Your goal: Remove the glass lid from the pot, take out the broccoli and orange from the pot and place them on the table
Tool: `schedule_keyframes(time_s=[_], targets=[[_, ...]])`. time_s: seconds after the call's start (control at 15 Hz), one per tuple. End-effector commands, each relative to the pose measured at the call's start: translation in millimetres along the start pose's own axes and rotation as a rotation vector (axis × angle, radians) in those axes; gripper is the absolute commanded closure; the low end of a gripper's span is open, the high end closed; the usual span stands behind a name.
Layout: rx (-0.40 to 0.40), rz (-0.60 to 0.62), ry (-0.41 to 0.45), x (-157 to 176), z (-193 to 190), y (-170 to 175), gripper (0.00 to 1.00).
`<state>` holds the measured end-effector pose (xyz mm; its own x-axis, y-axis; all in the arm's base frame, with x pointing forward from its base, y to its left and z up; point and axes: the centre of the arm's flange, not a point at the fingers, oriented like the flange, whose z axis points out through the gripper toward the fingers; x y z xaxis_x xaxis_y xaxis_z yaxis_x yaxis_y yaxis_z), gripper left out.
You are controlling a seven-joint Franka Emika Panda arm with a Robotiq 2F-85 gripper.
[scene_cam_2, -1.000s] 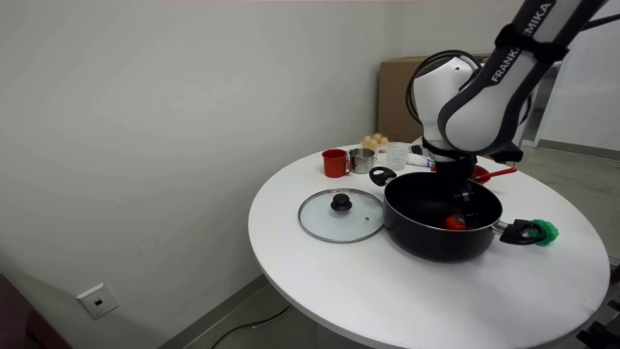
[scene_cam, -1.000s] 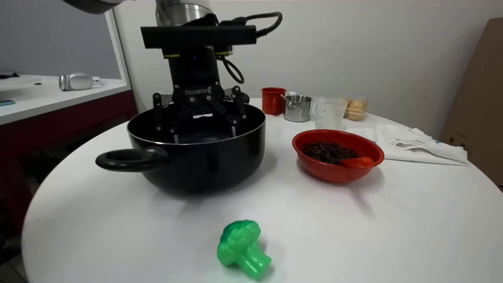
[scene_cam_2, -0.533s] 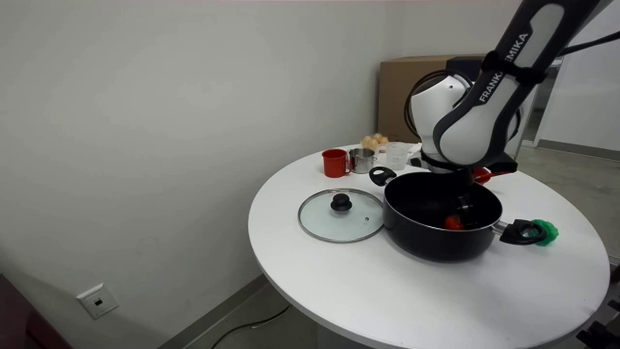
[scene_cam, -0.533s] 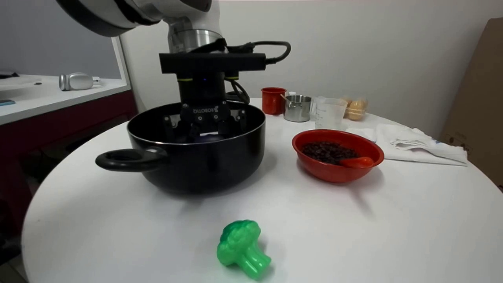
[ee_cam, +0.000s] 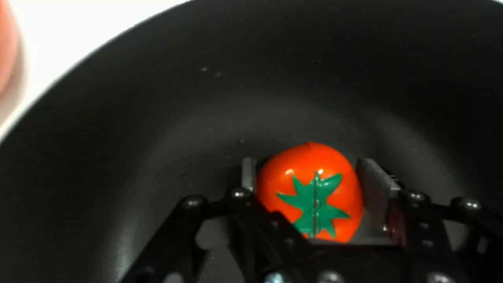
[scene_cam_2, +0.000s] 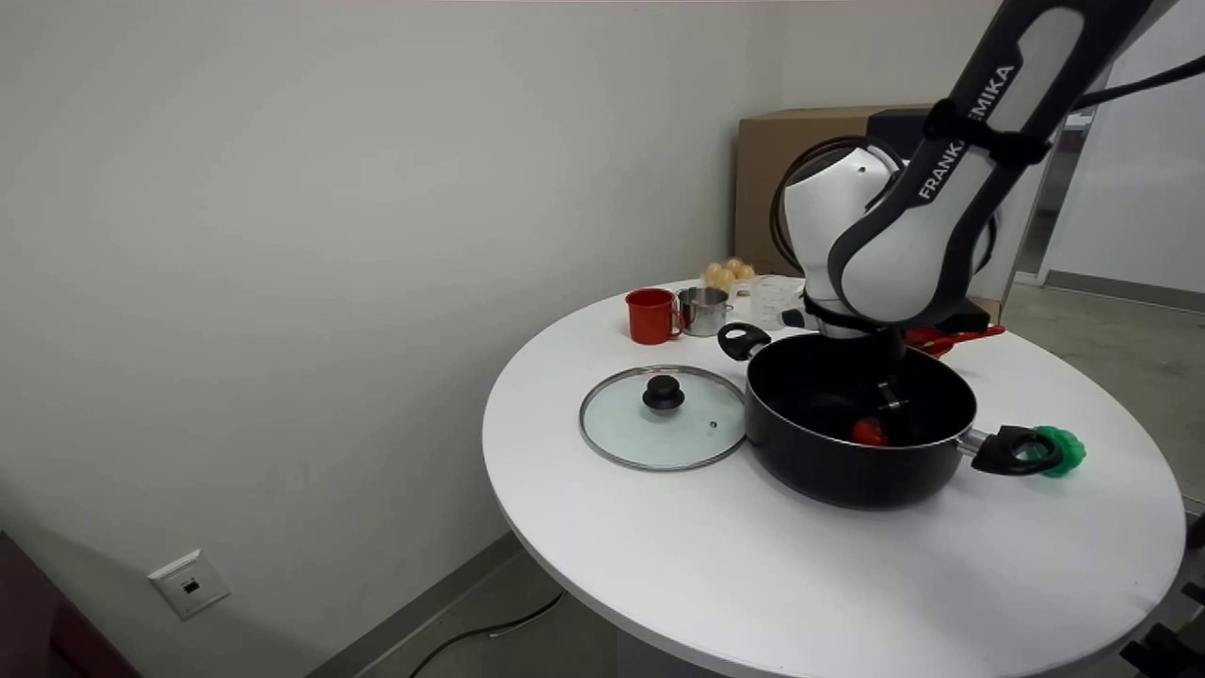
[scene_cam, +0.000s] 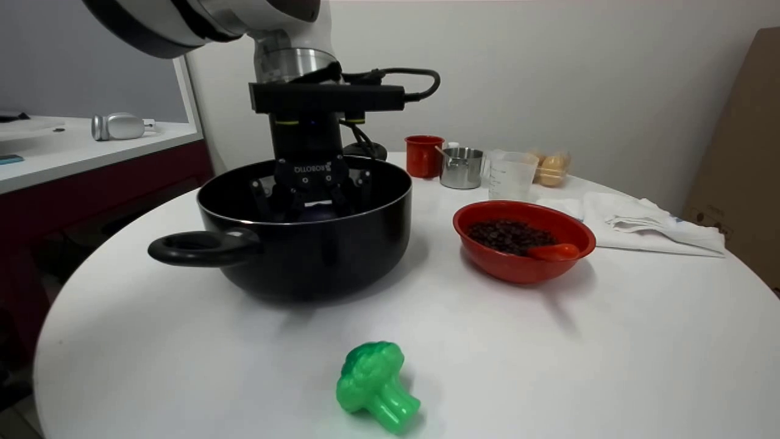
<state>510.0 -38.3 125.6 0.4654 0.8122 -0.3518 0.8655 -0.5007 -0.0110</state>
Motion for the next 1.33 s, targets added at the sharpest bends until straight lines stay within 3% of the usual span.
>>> schedule_keyframes(time_s=[0.0, 0.4, 0.67, 0.87, 1.27], targets=[[-0.02, -0.024, 0.039, -12.0, -28.7, 0.8, 0.62], [-0.071, 0.043, 0.147, -58.0, -101.4, 11.9, 0.62], [-0.099, 0.112, 0.171, -93.5, -120.1, 21.3, 0.62], [-0.095, 0.193, 0.14, -119.2, -107.9, 37.0, 0.62], [-0.027, 0.292, 0.036, -147.0, -37.2, 72.3, 0.62]])
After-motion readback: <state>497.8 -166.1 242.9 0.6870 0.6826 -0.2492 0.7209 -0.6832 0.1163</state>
